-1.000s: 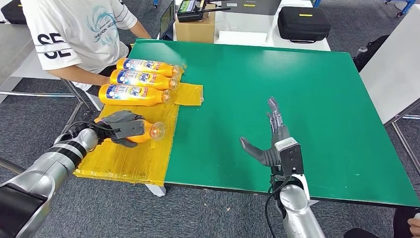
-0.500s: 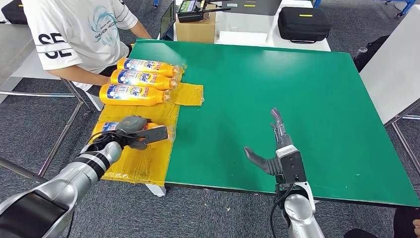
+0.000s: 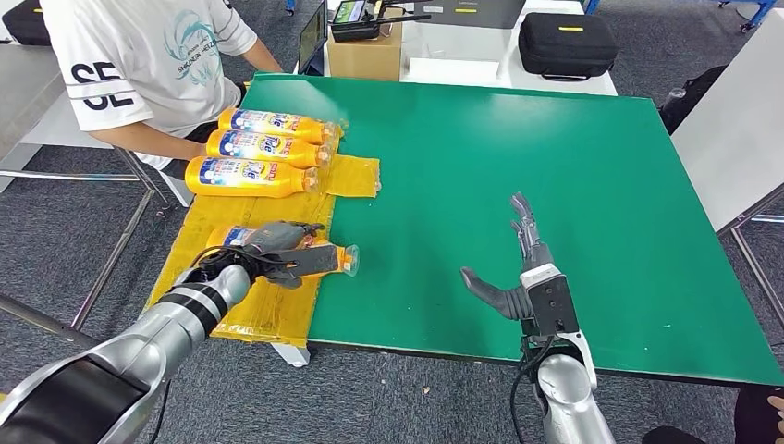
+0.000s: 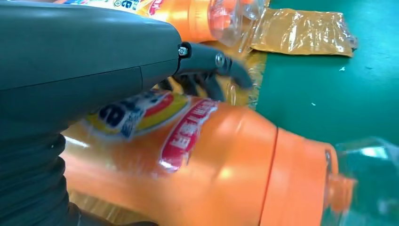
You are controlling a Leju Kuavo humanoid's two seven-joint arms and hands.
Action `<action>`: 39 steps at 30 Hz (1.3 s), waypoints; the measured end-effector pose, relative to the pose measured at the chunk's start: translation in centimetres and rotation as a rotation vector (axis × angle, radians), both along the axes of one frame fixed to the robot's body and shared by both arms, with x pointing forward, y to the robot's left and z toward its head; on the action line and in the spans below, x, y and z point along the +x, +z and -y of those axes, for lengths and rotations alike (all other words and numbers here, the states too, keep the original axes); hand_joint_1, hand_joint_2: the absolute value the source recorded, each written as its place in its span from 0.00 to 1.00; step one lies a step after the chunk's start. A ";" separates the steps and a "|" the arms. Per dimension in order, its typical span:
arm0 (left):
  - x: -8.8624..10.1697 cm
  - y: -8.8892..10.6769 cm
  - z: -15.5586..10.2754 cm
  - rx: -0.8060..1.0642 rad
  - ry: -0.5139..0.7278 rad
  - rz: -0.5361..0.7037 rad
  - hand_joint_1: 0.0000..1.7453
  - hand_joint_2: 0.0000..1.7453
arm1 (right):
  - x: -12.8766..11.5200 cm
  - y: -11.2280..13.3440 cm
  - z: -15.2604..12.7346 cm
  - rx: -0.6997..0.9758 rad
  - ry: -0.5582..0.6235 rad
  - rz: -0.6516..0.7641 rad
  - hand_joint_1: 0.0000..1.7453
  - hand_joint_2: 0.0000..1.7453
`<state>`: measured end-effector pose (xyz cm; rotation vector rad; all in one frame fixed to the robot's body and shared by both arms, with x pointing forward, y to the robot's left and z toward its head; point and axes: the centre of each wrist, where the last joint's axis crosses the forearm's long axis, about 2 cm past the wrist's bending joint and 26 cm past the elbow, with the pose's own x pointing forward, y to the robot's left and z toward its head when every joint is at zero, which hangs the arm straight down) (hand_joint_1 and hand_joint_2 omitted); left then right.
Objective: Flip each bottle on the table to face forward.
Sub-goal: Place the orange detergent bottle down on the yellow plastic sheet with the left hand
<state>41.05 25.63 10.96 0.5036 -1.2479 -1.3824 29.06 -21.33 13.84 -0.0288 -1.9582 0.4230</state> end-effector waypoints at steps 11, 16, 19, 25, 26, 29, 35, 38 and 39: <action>0.1 0.0 -0.3 -0.067 -0.018 0.024 0.00 0.00 | 0.1 0.0 0.1 0.008 0.005 0.002 0.00 1.00; 0.3 0.4 -1.1 -0.138 0.000 0.063 0.00 0.00 | 0.1 0.0 0.1 0.015 0.013 -0.002 0.00 1.00; 0.2 0.5 -1.7 -0.215 0.028 0.118 0.00 0.00 | 0.0 0.0 0.2 0.019 0.014 -0.001 0.00 1.00; -1.1 0.9 -2.4 -0.530 0.136 0.327 0.00 0.00 | -0.6 0.1 0.3 0.045 -0.020 0.029 0.00 1.00; -1.4 1.2 -2.5 -0.573 0.151 0.355 0.00 0.00 | -0.7 0.2 0.2 0.050 -0.026 0.035 0.00 1.00; -2.0 1.7 -2.7 -0.668 0.177 0.407 0.00 0.50 | -0.9 0.4 0.1 0.062 -0.036 0.047 0.00 1.00; -4.0 2.2 -0.6 -1.066 0.164 0.340 0.00 1.00 | -1.3 0.7 -1.2 0.113 -0.055 0.065 0.00 0.25; -5.2 2.0 0.9 -1.227 0.114 0.231 0.00 1.00 | -1.4 0.9 -2.2 0.143 -0.035 0.062 0.00 0.00; -5.5 1.9 1.4 -1.264 0.103 0.208 0.00 1.00 | -1.4 1.0 -2.4 0.150 -0.030 0.061 0.00 0.00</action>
